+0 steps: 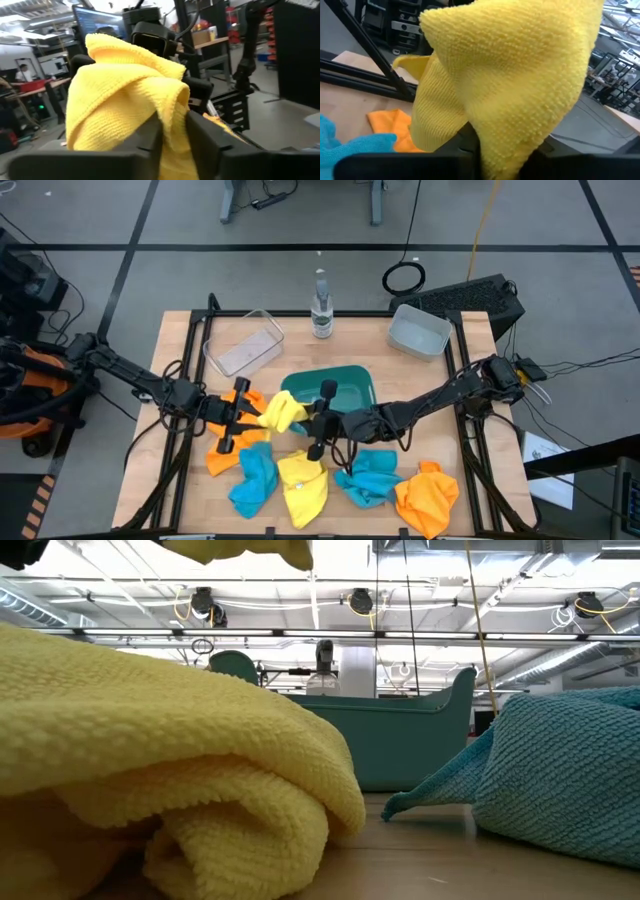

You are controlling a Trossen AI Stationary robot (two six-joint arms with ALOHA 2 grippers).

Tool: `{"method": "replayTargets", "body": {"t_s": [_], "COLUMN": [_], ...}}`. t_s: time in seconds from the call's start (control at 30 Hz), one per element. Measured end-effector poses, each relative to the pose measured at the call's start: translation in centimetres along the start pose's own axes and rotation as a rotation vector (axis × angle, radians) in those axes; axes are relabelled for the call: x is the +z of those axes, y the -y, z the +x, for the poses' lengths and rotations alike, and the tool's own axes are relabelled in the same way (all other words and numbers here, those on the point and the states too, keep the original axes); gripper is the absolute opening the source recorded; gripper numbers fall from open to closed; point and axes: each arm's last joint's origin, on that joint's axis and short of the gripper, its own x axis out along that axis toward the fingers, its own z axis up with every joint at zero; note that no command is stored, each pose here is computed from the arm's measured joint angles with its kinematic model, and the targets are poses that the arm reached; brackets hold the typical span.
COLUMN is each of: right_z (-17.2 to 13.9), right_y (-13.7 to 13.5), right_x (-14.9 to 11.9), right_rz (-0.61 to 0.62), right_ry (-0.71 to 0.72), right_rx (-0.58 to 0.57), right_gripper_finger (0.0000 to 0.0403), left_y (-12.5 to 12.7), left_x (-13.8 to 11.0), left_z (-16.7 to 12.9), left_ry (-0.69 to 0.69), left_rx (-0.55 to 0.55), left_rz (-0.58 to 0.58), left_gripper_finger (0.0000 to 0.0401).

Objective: Sort microfiber towel by color & place in baskets
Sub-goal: Put the top yellow towel into the gray bin

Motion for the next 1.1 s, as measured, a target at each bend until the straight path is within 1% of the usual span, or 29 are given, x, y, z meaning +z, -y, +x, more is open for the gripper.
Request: {"method": "replayTargets", "body": {"t_s": [0.07, 0.13, 0.27, 0.4, 0.53, 0.67, 0.77, 0.87, 0.93, 1.0, 1.1], "right_z": [0.0, 0.1, 0.4, 0.7, 1.0, 1.1, 1.2, 1.2, 1.2, 1.3, 1.4], "right_y": [0.0, 0.1, 0.4, 0.9, 1.1, 1.3, 1.4, 1.5, 1.6, 1.6, 1.8], "right_x": [0.0, 0.0, 0.3, 0.4, 0.0, -0.2, -0.2, -0.2, -0.3, -0.3, -0.3], "right_rz": [0.008, 0.022, 0.083, 0.139, 0.185, 0.202, 0.204, 0.204, 0.203, 0.202, 0.202], "right_ry": [0.001, 0.009, 0.067, 0.100, 0.068, 0.052, 0.055, 0.058, 0.057, 0.056, 0.055], "right_rx": [0.002, 0.025, 0.100, 0.142, 0.148, 0.146, 0.142, 0.143, 0.140, 0.139, 0.135], "right_gripper_finger": [0.0094, 0.0111, 0.0144, 0.0177, 0.0211, 0.0250, 0.0269, 0.0272, 0.0263, 0.0244, 0.0203], "left_y": [0.0, 0.0, 0.0, 0.0, 0.0, 0.1, 0.1, -0.2, -0.3, -0.5, -0.7], "left_x": [0.0, 0.0, -0.4, -0.7, -0.5, -0.7, -0.9, -1.2, -1.3, -1.5, -1.6], "left_z": [0.0, 0.0, 0.3, 0.8, 1.0, 1.1, 1.2, 1.4, 1.6, 1.7, 1.8], "left_ry": [-0.002, -0.003, -0.030, -0.039, -0.007, -0.019, -0.034, -0.045, -0.048, -0.055, -0.051], "left_rx": [0.007, 0.008, 0.038, 0.074, 0.085, 0.091, 0.109, 0.132, 0.141, 0.144, 0.124], "left_rz": [0.001, 0.001, 0.011, 0.032, 0.042, 0.044, 0.046, 0.044, 0.037, 0.031, 0.027], "left_gripper_finger": [0.0028, 0.0010, 0.0018, 0.0018, 0.0017, 0.0017, 0.0017, 0.0017, 0.0018, 0.0020, 0.0024]}}
